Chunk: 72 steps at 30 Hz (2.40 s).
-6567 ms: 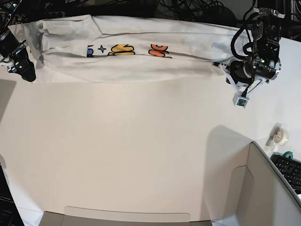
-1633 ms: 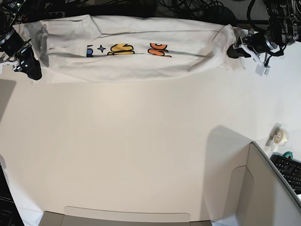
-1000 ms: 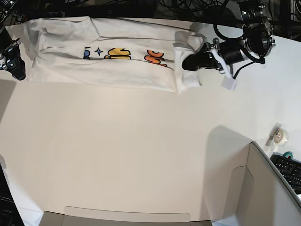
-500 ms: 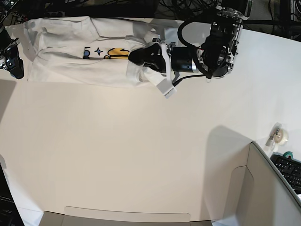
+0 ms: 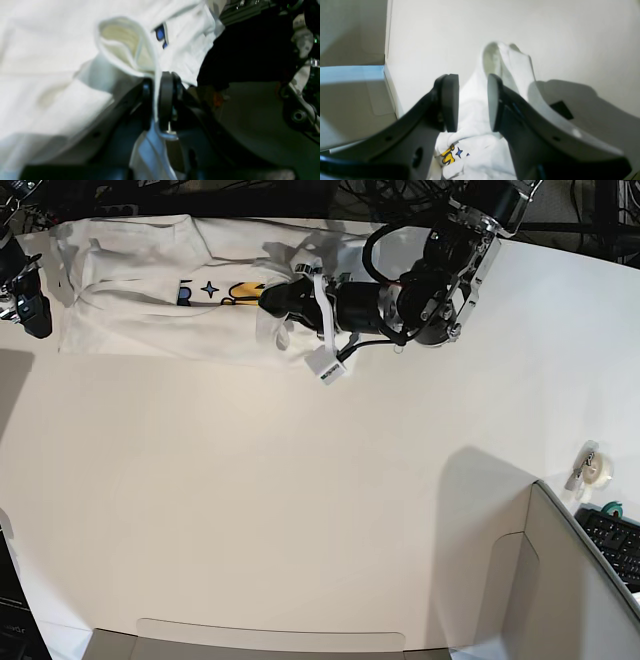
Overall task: Layout the t-shirt on the table in an organized manner, then fold the t-shirt properly
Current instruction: 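Fold the strip end with the left gripper over toward the blue print, then hold the folded end with the left gripper while the right gripper grasps the other end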
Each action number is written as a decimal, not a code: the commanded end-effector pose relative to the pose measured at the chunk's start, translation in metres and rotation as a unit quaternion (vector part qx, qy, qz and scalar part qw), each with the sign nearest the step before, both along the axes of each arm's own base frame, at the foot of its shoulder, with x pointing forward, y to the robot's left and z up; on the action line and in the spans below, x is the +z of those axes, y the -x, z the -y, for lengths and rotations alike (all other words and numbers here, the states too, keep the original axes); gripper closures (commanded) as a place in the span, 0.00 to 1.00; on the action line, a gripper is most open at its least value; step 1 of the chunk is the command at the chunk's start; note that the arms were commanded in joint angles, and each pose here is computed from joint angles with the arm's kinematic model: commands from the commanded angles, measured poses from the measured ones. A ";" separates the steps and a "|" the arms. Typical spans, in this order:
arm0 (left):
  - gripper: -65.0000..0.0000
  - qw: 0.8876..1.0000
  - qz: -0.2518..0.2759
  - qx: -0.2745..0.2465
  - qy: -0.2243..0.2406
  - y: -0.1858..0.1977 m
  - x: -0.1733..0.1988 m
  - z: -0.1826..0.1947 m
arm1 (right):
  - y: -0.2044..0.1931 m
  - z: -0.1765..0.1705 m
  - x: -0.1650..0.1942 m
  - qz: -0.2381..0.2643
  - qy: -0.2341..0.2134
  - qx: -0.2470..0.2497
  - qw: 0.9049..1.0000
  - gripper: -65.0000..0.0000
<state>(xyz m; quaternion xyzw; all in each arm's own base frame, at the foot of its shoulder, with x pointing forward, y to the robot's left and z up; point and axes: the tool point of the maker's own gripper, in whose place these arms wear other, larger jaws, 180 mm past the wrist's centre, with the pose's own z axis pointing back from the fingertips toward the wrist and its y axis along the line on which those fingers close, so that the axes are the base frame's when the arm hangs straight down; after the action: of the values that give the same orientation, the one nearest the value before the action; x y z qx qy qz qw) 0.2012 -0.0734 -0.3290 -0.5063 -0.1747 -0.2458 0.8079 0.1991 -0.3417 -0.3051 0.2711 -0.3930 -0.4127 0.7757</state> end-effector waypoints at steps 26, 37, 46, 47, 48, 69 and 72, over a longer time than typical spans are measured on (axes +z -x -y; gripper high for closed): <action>1.00 0.998 0.032 -0.008 0.053 -0.015 0.034 0.029 | -0.005 0.002 0.011 0.015 0.013 0.008 1.000 0.70; 1.00 0.998 0.032 -0.008 0.053 -0.015 0.035 0.029 | -0.005 0.002 0.011 0.015 0.012 0.008 1.000 0.70; 0.69 0.997 0.036 -0.010 0.065 -0.015 0.041 0.035 | -0.005 0.002 0.011 0.015 0.012 0.008 1.000 0.70; 0.61 0.997 0.038 -0.008 0.068 -0.016 0.043 0.035 | -0.005 0.002 0.011 0.015 0.012 0.008 1.000 0.70; 0.55 0.997 0.038 -0.006 0.069 -0.017 0.043 0.035 | -0.005 0.002 0.011 0.015 0.012 0.008 1.000 0.70; 0.92 0.998 0.029 0.046 0.018 -0.034 0.019 -0.017 | -0.006 0.021 -0.002 0.009 0.001 0.005 1.000 0.70; 0.88 0.998 0.025 0.049 0.017 -0.031 0.016 -0.019 | -0.012 0.025 0.012 0.035 0.067 0.058 0.995 0.70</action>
<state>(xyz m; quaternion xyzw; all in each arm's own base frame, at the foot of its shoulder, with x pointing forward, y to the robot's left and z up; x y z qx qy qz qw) 0.2254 -0.0533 -0.3258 -0.4957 -0.2043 -0.2130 0.8168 0.2066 -0.3625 -0.3053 0.2565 -0.4143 -0.3388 0.8048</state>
